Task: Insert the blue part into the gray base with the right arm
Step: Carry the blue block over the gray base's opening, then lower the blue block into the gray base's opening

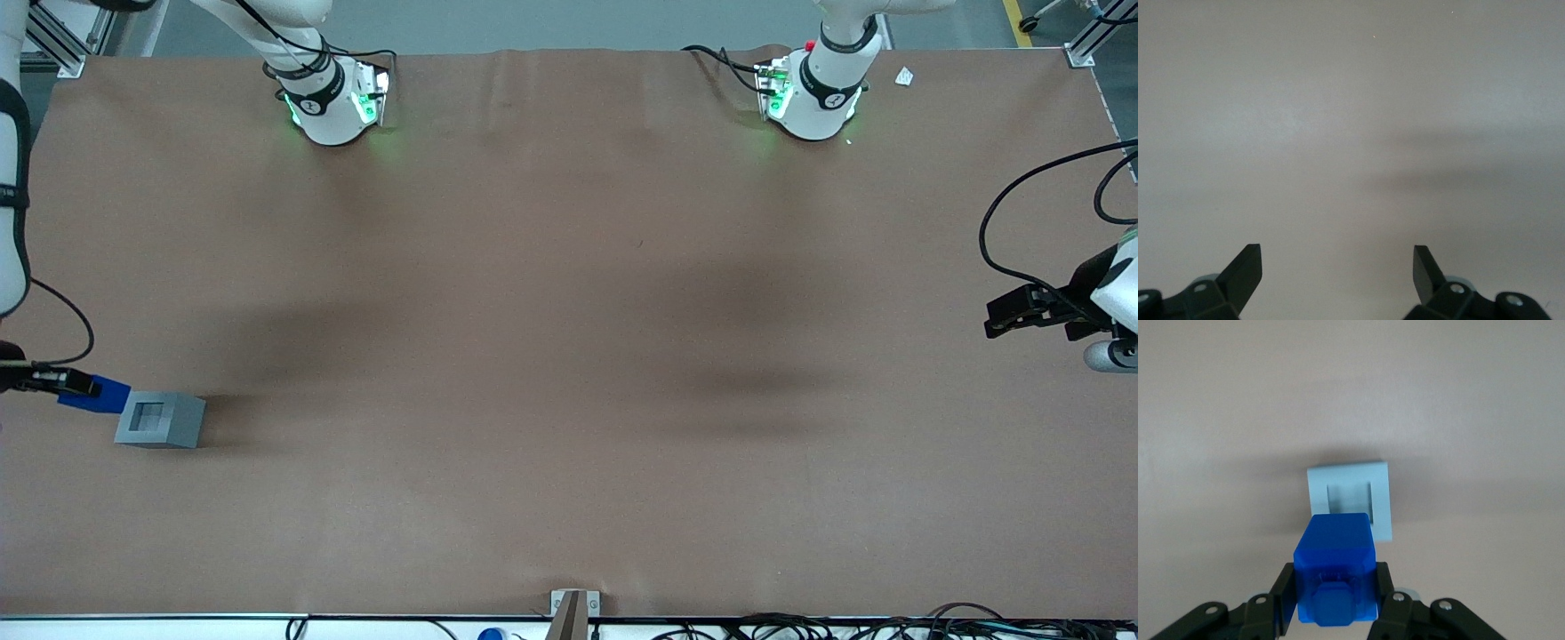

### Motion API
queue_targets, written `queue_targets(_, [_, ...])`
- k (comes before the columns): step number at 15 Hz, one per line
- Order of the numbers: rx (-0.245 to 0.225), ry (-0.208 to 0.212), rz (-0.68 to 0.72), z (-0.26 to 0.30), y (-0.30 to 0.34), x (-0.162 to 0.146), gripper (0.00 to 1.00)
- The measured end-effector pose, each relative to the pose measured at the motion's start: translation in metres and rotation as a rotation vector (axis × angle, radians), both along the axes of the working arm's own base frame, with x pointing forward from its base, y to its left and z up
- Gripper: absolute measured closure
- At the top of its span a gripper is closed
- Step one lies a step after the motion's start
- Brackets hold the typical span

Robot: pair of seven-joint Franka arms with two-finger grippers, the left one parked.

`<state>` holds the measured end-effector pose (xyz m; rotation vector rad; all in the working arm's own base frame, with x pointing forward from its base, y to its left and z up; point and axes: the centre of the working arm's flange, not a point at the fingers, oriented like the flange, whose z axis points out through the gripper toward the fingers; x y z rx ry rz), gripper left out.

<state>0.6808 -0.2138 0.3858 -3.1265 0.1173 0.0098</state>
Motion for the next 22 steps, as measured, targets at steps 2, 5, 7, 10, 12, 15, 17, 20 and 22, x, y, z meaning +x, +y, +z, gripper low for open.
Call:
queue_targets(2, [-0.005,-0.007,0.006,-0.013,0.0,0.013,0.49])
queue_targets(5, [-0.006,-0.007,0.012,-0.023,0.002,0.019,0.49])
queue_targets(7, [-0.025,0.001,0.021,-0.024,0.001,0.019,0.49])
queue_targets(10, [-0.044,0.011,0.03,-0.026,0.0,0.019,0.49])
queue_targets(12, [-0.044,0.013,0.031,-0.031,0.0,0.019,0.49])
queue_targets(15, [-0.05,-0.003,0.032,-0.054,-0.001,0.017,0.49])
queue_targets(17, [-0.047,0.006,0.032,-0.064,0.0,0.015,0.49])
queue_targets(20, [-0.046,0.008,0.034,-0.065,0.001,0.015,0.49])
queue_targets(22, [-0.042,0.017,0.034,-0.065,0.002,0.014,0.49])
